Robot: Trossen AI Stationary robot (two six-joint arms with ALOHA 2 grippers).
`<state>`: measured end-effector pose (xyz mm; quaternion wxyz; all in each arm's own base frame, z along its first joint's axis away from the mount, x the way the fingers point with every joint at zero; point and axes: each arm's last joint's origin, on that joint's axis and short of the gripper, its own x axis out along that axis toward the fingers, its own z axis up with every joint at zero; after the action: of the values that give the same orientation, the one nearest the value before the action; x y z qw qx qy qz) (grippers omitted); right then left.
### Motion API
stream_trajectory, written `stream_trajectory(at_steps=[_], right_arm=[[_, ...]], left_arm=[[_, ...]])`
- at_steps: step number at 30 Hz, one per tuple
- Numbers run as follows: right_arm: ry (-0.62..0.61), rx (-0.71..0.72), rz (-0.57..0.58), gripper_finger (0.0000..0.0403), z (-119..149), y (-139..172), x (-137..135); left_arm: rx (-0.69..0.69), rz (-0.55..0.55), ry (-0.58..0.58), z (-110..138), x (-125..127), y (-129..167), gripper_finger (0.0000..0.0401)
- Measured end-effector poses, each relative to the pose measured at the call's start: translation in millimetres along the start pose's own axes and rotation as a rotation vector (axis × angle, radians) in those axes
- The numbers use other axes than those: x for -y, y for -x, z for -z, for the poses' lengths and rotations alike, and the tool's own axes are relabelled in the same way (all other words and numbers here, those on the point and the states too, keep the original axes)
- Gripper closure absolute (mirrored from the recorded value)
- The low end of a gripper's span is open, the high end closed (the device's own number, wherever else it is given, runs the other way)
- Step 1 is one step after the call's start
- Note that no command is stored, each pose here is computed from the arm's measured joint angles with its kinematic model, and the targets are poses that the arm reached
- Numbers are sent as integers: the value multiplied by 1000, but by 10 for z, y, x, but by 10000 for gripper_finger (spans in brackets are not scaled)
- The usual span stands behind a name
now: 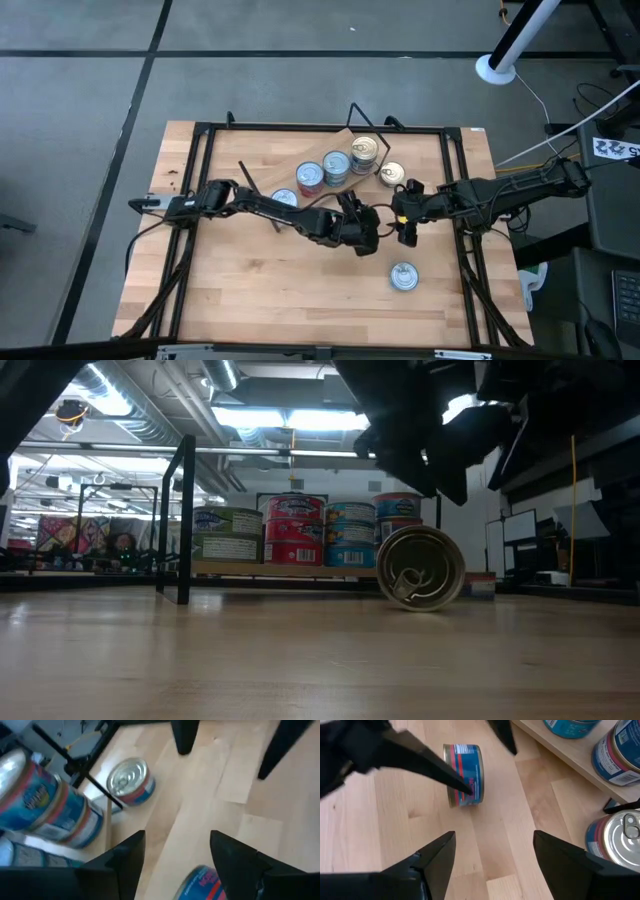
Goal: Stack canned seafood by type on shelf
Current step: Stack the blue pink tuna can on top of the blue pink tuna cans on the shelf
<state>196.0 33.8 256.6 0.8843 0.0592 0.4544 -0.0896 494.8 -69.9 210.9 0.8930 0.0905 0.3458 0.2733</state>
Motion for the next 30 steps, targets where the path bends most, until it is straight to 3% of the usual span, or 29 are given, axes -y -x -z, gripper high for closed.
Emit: stream_trajectory(at_steps=[6,14,21,30], right_arm=[[2,-7,2,137,6,0,2],[1,-5,1,137,5,1,2],[1,-5,0,137,5,1,2],[1,-5,1,137,6,0,2]], left_arm=[[-2,65,-103,-106,-93,234,187],[-104,525,-100,-282,-590,405,188],[-112,497,-90,-309,-836,270,188],[-141,487,-38,-289,-870,205,161]])
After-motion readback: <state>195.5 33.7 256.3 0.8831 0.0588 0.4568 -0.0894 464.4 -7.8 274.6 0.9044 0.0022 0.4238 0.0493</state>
